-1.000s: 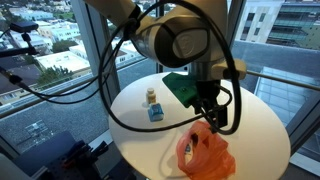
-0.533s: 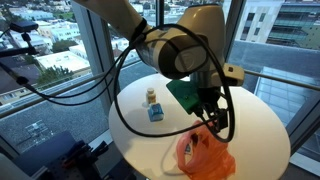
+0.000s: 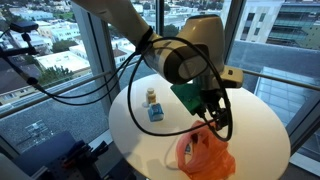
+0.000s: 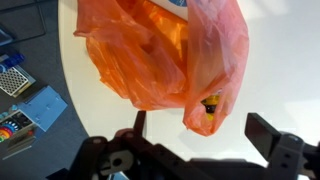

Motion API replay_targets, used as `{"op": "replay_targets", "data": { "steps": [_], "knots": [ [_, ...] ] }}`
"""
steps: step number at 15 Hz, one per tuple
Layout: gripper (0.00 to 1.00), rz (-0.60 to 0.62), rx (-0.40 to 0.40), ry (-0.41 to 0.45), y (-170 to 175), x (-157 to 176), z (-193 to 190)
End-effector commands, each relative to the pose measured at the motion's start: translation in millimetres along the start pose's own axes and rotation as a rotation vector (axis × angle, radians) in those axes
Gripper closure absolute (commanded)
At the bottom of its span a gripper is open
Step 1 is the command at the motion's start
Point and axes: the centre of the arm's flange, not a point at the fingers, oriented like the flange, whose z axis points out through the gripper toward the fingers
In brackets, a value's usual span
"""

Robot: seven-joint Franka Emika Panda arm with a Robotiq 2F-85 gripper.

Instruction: Put the yellow bottle in the plastic bag

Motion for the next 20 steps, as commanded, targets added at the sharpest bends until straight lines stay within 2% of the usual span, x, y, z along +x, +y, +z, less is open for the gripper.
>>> {"op": "replay_targets", "data": {
  "steps": [1, 5, 6, 7, 15, 17, 20],
  "knots": [
    [0.00, -0.007, 0.002, 0.017, -4.6, 13.7, 9.1],
    [0.00, -0.018, -0.011, 0.011, -8.5, 13.1, 21.8],
    [0.18, -0.020, -0.013, 0.008, -9.4, 12.8, 24.0],
    [0.27, -0.021, -0.014, 0.006, -9.8, 12.8, 25.9],
    [0.91, -0.021, -0.021, 0.011, -6.0, 10.5, 19.1],
    [0.99, -0.020, -0.023, 0.025, -3.1, 8.2, 7.8],
    [0.98, -0.023, -0.022, 0.054, 0.4, 4.4, -16.0]
  ]
}}
